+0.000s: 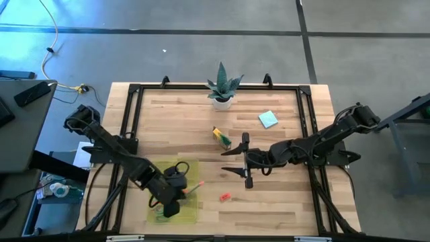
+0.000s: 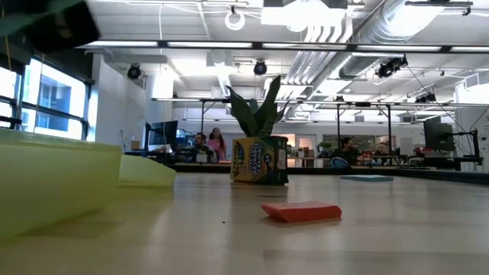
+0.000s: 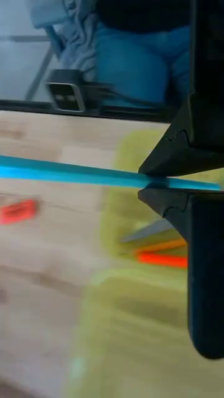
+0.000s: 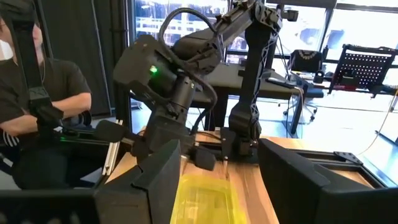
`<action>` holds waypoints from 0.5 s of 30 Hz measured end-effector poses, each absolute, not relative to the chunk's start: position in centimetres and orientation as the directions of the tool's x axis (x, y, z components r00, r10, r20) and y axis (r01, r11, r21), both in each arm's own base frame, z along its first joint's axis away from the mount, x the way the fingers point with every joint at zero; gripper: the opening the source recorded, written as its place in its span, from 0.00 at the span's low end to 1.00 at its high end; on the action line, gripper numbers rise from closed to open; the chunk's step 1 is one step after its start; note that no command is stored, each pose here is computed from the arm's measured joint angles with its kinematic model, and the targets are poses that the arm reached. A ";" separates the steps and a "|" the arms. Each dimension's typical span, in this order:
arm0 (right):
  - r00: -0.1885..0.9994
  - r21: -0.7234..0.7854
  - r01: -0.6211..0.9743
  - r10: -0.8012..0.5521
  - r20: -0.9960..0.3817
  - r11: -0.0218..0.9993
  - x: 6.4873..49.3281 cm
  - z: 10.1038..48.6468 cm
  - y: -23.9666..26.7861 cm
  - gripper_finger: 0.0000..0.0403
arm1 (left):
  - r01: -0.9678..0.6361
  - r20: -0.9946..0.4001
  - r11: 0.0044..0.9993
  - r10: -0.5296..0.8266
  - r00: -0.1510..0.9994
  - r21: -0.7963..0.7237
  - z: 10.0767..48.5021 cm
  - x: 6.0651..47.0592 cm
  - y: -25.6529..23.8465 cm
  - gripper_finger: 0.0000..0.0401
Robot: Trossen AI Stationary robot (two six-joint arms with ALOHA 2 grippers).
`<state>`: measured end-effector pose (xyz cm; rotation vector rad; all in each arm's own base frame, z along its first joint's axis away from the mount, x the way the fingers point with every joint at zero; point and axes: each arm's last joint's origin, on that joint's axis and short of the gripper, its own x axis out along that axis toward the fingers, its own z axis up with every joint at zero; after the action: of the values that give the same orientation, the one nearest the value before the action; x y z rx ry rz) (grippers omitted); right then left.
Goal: Pack school essentials
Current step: Put the blue pencil into the yellow supply box
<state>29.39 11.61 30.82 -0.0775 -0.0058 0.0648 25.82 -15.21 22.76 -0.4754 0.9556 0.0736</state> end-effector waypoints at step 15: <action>0.998 -0.085 -0.065 0.064 -0.020 0.994 29.4 30.6 11.6 0.51 | -0.455 -0.890 0.802 -0.196 0.412 -0.388 21.9 22.3 -17.9 0.04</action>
<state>29.40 11.57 30.59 -0.0859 0.0168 0.0644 22.34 -17.95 21.92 -0.6559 1.1561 0.1785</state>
